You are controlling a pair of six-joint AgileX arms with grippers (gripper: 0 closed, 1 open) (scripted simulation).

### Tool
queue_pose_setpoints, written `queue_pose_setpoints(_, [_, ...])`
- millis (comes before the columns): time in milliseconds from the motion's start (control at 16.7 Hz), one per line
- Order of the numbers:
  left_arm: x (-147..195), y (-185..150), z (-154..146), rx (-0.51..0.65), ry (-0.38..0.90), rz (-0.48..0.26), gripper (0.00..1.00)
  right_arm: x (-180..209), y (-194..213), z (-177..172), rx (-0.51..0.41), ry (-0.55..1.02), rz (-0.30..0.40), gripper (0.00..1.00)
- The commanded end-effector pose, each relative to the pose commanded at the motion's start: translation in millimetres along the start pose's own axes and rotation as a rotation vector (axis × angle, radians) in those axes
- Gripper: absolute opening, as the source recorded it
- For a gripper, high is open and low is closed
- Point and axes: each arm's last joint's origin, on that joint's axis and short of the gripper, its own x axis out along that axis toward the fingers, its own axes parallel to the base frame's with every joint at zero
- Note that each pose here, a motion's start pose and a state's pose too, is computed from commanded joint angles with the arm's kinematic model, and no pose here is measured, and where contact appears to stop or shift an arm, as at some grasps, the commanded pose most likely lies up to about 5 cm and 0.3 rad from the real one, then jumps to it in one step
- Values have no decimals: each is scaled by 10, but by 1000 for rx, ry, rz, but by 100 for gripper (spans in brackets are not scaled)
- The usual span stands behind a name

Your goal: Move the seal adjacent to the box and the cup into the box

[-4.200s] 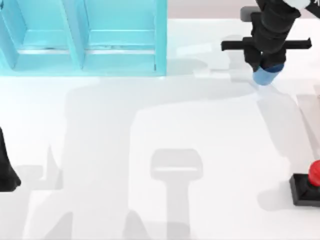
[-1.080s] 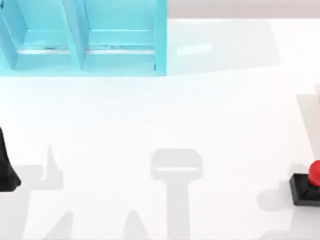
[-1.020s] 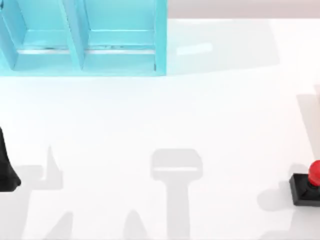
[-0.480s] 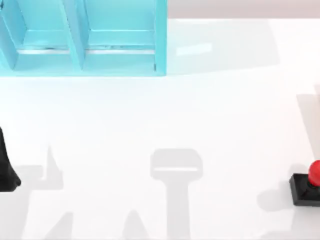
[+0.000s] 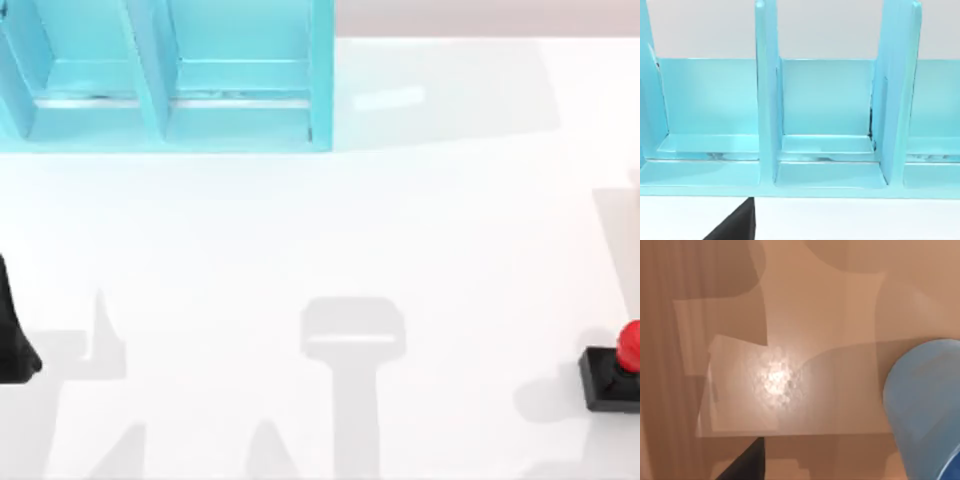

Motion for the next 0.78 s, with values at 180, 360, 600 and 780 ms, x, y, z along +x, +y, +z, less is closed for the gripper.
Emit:
queue_pose_setpoints(180, [0,0,0,0,0,0,100,-2,2,1,-1,-1,0,100])
queue_pose_setpoints(360, [0,0,0,0,0,0,100,-150,2,19,-1,-25,-14,100])
queue_pose_setpoints(600, [0,0,0,0,0,0,100,-667,6,-5,6,-79,-50,100])
queue_pose_setpoints(780, [0,0,0,0,0,0,100,-963,13,-71,13,-88,-61,100])
